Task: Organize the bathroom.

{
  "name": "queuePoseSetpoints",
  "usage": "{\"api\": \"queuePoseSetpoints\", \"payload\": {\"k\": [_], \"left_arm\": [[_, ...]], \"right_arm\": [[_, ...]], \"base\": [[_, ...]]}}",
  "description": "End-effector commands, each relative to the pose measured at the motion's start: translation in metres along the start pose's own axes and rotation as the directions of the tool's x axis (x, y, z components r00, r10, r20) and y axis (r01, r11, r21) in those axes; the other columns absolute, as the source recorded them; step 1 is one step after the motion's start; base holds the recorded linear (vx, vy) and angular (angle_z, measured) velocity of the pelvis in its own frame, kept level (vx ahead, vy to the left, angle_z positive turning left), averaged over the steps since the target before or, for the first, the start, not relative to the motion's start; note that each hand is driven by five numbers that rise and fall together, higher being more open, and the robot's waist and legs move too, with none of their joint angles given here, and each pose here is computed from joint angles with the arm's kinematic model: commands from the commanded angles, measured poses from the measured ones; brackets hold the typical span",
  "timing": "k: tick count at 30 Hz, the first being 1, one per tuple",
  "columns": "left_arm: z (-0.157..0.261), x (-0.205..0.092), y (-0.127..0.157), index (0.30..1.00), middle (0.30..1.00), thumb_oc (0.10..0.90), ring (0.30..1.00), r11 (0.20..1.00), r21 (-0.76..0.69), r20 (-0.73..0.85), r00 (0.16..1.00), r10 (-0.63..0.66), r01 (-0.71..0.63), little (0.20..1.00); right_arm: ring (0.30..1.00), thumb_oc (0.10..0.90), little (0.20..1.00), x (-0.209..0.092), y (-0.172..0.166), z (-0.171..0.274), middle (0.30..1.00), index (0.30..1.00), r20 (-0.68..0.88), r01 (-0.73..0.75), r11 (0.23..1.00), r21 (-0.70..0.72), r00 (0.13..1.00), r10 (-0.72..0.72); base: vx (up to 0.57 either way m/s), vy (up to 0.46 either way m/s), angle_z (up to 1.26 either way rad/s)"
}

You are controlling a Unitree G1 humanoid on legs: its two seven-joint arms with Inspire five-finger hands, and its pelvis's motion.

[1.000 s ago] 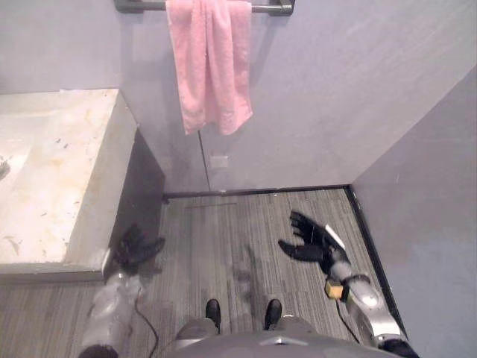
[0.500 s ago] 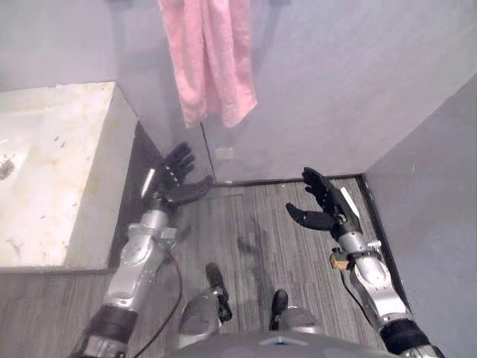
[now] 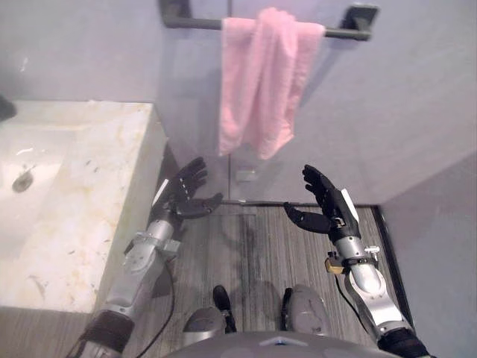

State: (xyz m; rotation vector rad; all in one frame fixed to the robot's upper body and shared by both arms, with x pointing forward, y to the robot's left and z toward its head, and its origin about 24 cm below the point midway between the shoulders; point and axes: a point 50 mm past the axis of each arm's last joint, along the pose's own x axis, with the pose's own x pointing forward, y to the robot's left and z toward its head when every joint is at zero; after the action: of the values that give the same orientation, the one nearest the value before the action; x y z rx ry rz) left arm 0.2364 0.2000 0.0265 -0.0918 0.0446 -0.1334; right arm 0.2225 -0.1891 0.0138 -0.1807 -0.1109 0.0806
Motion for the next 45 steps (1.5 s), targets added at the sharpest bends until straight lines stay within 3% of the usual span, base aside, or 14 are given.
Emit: {"api": "queuePoseSetpoints", "payload": {"k": [1,7,11,17,23,32,45], "left_arm": [[0.041,0.015,-0.021,0.900,0.900,0.800,0.900,0.997,0.028,0.229,0.971,-0.071,0.066,0.900],[0.056,0.011,-0.024,0.900,0.900,0.800,0.900,0.997,0.073,0.321,0.946,-0.033,0.010,0.900],[0.059,0.012,-0.024,0.900,0.900,0.800,0.900,1.000,0.004,0.349,0.937,0.011,-0.013,0.900],[0.071,0.008,-0.032,0.900,0.900,0.800,0.900,0.999,0.017,0.450,0.893,0.021,-0.032,0.900],[0.091,0.004,-0.024,0.900,0.900,0.800,0.900,0.995,0.057,0.557,0.830,0.041,-0.087,0.900],[0.115,0.018,-0.027,0.900,0.900,0.800,0.900,0.987,0.128,0.591,0.792,-0.156,0.099,0.900],[0.147,0.034,-0.005,0.900,0.900,0.800,0.900,0.987,0.151,0.670,0.740,-0.060,-0.057,0.900]], "right_arm": [[0.900,0.800,0.900,0.023,-0.009,0.046,0.900,0.900,0.298,0.045,0.999,0.010,0.954,-0.046],[0.900,0.800,0.900,0.029,-0.013,0.074,0.900,0.900,0.399,0.033,0.999,-0.005,0.916,-0.028],[0.900,0.800,0.900,0.030,-0.013,0.087,0.900,0.900,0.446,0.071,0.997,-0.037,0.894,-0.047],[0.900,0.800,0.900,0.022,-0.003,0.095,0.900,0.900,0.495,0.087,0.990,-0.110,0.868,-0.021],[0.900,0.800,0.900,0.018,-0.001,0.082,0.900,0.900,0.420,0.028,0.988,-0.151,0.907,0.039],[0.900,0.800,0.900,0.014,0.002,0.061,0.900,0.900,0.310,-0.066,0.986,-0.153,0.944,0.111],[0.900,0.800,0.900,0.006,0.008,0.051,0.900,0.900,0.234,-0.190,0.966,-0.177,0.945,0.229]], "base": [[0.19,-0.180,0.42],[0.14,-0.089,0.16],[0.12,-0.079,0.23],[0.10,-0.038,0.10],[0.04,-0.021,0.02],[0.07,-0.007,-0.05],[0.09,0.021,-0.10]]}}
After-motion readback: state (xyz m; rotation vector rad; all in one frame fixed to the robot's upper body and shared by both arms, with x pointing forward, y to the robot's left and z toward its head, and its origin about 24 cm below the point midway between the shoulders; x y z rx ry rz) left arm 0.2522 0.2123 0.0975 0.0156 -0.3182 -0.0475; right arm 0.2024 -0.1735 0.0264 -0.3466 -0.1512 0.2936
